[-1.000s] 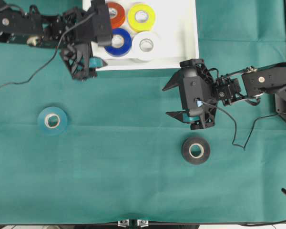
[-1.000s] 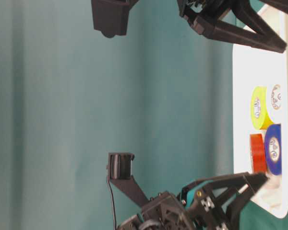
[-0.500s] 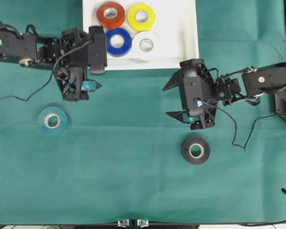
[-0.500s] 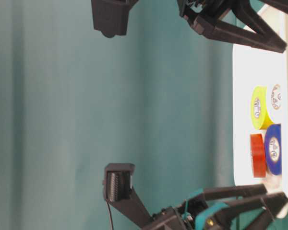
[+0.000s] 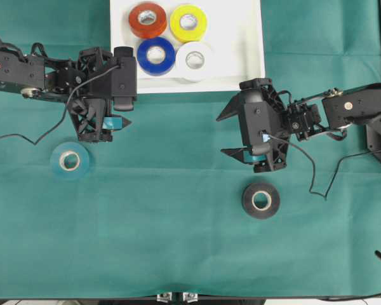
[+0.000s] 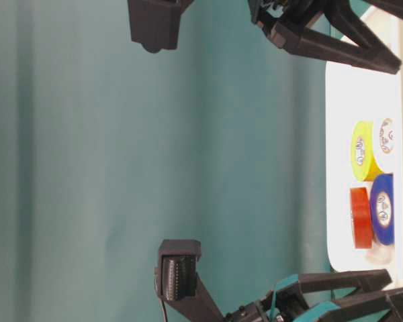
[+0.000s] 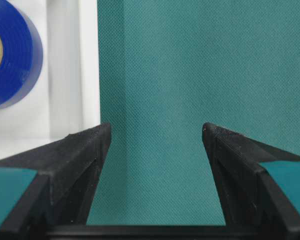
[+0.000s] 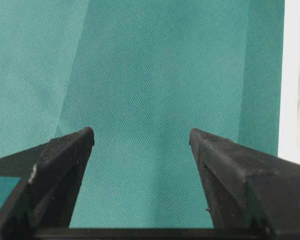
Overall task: Put the tape alternately from left to right into the white case.
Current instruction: 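Raise the left gripper and move it over the teal roll, then lower the right gripper onto the black tape roll and grasp it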
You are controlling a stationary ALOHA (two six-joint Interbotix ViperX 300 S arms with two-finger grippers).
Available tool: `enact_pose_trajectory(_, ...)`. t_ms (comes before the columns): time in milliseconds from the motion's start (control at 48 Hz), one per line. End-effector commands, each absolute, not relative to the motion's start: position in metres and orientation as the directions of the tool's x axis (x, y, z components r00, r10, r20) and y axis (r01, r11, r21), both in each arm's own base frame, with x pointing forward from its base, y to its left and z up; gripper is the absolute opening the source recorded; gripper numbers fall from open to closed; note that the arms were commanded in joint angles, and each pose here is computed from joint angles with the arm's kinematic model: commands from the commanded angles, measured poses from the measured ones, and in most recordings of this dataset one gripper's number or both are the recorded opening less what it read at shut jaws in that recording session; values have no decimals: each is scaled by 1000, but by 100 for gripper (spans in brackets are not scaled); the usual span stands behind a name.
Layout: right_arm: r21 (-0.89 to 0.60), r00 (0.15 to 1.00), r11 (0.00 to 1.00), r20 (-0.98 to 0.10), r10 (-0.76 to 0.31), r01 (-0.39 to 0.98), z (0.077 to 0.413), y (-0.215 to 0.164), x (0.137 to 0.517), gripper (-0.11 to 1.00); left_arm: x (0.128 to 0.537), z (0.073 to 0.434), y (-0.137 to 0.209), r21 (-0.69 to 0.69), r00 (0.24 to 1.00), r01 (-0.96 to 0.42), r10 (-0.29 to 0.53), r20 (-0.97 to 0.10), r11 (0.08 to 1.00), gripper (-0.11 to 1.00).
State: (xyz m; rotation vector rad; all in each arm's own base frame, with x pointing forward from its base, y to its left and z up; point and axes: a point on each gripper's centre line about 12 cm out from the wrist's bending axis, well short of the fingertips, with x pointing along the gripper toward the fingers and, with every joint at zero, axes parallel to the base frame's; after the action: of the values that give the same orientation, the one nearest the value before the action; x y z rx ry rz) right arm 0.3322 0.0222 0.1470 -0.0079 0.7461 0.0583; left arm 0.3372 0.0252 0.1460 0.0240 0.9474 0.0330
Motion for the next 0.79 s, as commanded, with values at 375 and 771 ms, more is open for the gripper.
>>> enact_pose_trajectory(375, 19, 748, 998, -661, 61, -64, 153, 25, 328, 85, 337, 154, 24, 36, 612, -17, 39, -790, 999, 94)
enact_pose_trajectory(771, 65, 739, 987, -656, 152, -144, 156, 62, 308, 85, 338, 155, 24, 36, 615, -16, 38, -787, 999, 94)
